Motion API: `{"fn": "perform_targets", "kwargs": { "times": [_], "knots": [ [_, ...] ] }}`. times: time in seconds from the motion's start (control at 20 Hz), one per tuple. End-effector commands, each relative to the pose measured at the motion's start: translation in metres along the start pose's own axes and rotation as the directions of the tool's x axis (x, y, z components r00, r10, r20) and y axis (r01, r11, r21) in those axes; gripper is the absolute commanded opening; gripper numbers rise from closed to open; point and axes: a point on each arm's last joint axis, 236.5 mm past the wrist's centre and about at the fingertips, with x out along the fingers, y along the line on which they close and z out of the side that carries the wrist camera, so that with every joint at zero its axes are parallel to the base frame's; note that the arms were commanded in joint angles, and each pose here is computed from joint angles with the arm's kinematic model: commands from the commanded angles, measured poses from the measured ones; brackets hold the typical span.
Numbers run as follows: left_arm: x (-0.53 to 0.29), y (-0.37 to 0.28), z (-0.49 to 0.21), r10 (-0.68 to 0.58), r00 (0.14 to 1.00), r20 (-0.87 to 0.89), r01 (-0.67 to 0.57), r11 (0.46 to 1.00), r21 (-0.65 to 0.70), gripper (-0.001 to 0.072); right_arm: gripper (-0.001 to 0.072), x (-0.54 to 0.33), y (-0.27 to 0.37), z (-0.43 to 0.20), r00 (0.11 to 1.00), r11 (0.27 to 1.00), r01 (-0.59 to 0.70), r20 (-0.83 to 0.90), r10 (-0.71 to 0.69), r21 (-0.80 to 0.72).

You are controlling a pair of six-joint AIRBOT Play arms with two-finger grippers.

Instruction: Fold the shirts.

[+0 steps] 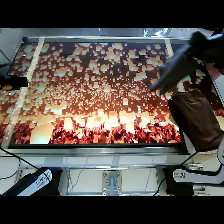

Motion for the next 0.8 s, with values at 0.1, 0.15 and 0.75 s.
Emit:
{"fn": "perform_targets", "kwargs": {
  "times": [0.1,0.15,0.75],
  "knots": [
    [0.0,-0.001,0.0,-0.005,1.0,0.0,0.005,1.0,-0.002,0.001,0.0012,-0.078,-0.148,-0.105,0.903,0.888,0.418,-0.195,-0.383,0.19],
    [0.0,-0.004,0.001,-0.017,1.0,0.002,0.017,1.0,-0.009,0.001,0.0012,-0.08,-0.166,-0.131,0.886,0.86,0.454,-0.222,-0.407,0.235],
    [-0.001,-0.02,0.005,-0.083,0.996,0.02,0.084,0.995,-0.046,0.0011,0.039,-0.08,-0.235,-0.251,0.863,0.646,0.482,-0.194,-0.466,0.592]
  ]
}}
